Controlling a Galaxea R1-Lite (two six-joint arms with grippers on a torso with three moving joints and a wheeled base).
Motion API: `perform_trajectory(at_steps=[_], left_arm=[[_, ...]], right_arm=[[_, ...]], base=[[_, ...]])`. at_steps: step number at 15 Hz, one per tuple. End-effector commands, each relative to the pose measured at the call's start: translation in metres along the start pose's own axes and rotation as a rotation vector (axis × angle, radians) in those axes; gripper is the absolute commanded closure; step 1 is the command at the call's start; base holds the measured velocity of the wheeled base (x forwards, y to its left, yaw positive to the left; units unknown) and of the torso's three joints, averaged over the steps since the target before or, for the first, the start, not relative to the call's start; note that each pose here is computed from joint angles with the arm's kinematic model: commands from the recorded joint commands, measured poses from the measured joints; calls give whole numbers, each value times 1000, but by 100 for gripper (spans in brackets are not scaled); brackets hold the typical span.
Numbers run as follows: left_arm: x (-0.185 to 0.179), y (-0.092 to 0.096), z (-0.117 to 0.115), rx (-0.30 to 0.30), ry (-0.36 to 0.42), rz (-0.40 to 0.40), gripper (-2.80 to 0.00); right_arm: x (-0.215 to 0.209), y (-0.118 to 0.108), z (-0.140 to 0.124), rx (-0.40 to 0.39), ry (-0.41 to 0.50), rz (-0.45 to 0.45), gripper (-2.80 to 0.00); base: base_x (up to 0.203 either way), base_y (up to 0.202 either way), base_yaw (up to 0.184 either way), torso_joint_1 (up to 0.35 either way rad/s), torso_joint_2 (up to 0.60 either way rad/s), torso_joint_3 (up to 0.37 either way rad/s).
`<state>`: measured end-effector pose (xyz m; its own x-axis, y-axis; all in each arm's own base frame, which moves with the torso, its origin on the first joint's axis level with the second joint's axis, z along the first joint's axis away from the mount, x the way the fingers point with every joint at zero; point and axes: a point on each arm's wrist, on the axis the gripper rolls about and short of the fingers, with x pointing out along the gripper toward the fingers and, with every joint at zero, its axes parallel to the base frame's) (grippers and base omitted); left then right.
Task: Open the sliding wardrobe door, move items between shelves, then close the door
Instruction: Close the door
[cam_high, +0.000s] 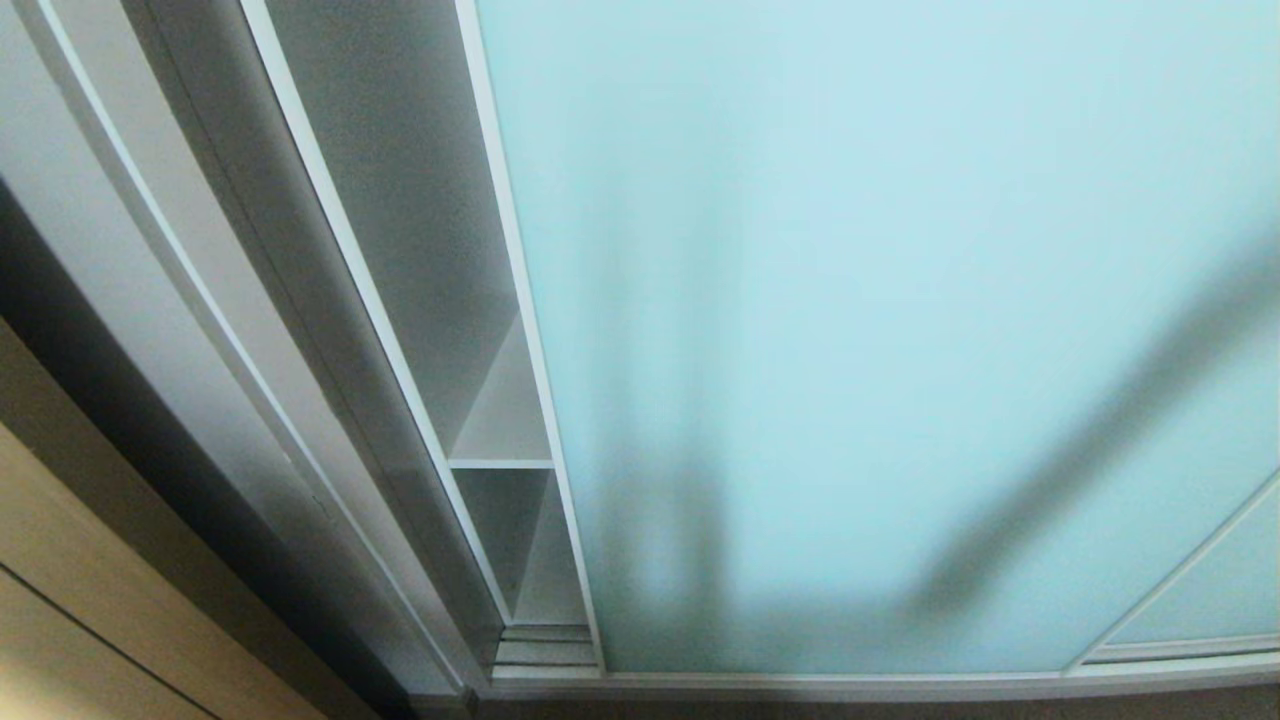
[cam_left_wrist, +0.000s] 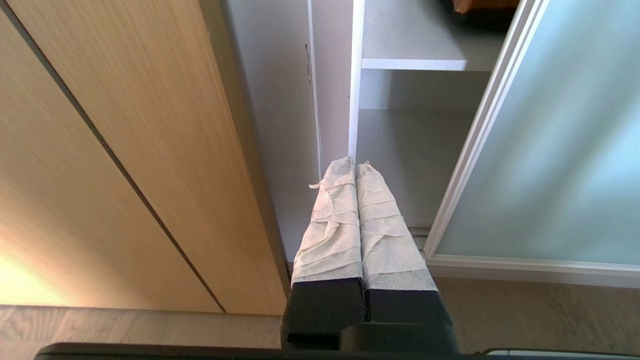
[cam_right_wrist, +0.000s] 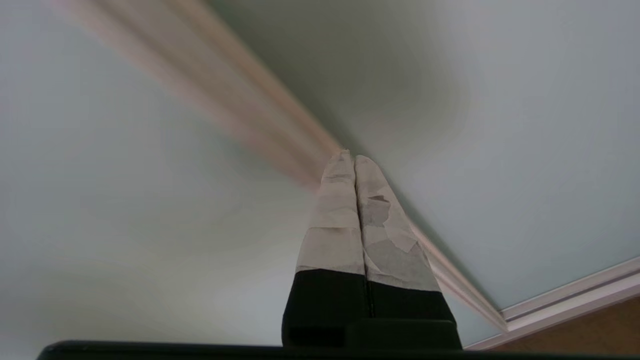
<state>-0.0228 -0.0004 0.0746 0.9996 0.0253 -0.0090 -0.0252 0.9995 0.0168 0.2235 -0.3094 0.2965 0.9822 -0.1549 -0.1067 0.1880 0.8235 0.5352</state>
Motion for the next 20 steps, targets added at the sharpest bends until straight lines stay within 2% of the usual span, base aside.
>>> perform_trajectory(at_steps=[1,6,20], left_arm=[[0,0,0,0,3,1,0],[0,0,0,0,3,1,0],[0,0,0,0,3,1,0]], right_arm=[[8,-11,-1,10,2,-11,0],[20,-20,-2,20,-9,-50,0],[47,-9,-18,46,30,-22,0]], base=[[0,0,0,0,0,0],[0,0,0,0,0,0],[0,0,0,0,0,0]])
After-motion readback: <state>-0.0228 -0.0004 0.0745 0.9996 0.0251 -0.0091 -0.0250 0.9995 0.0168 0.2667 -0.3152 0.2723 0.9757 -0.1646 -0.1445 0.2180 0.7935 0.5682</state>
